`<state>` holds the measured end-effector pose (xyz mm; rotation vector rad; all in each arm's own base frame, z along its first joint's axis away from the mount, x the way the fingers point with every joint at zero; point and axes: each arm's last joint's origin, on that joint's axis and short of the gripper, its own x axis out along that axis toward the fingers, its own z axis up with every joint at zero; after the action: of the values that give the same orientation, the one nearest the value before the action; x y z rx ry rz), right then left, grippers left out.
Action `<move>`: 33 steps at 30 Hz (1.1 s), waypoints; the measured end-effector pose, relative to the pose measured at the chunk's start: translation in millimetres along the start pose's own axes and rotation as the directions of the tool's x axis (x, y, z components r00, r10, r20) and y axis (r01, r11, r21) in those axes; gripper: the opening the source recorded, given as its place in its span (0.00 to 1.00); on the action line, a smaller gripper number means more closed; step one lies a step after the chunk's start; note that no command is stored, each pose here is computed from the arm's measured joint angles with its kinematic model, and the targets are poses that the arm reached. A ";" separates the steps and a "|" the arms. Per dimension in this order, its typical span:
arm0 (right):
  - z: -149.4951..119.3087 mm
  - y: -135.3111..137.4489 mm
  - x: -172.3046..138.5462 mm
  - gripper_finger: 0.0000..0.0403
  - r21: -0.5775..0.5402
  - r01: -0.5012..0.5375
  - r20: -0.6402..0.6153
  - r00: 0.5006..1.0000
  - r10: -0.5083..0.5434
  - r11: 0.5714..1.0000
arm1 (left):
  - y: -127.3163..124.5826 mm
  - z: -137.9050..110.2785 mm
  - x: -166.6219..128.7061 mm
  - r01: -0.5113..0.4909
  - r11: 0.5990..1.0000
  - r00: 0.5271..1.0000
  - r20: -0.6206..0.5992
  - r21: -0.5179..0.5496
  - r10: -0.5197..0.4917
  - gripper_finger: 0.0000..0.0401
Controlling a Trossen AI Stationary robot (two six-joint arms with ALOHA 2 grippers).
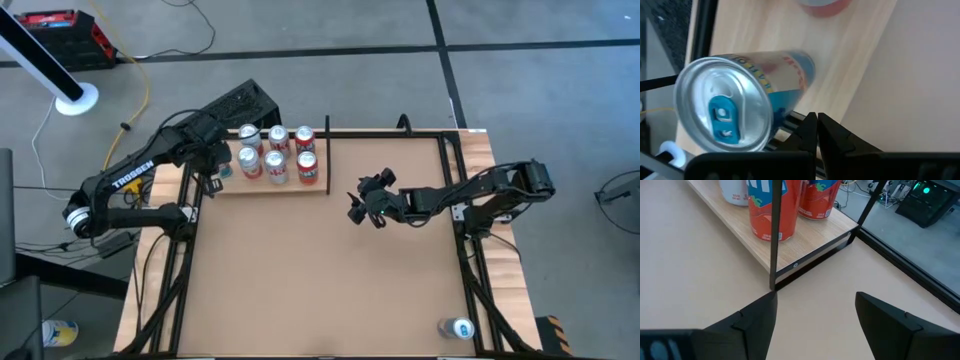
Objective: Place canned beverage on shelf
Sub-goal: Put the top blue soda can on the shelf
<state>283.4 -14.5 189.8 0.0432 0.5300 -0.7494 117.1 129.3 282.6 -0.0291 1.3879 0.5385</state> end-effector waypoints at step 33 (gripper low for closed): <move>0.0 0.1 -0.1 0.72 0.001 0.000 0.000 1.000 0.000 1.000 | 11.8 9.9 -0.9 -0.234 0.970 0.971 0.030 -0.066 0.236 0.00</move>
<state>283.4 -14.3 189.8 0.0439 0.5295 -0.7492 121.7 142.7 288.8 0.0966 1.3454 0.7760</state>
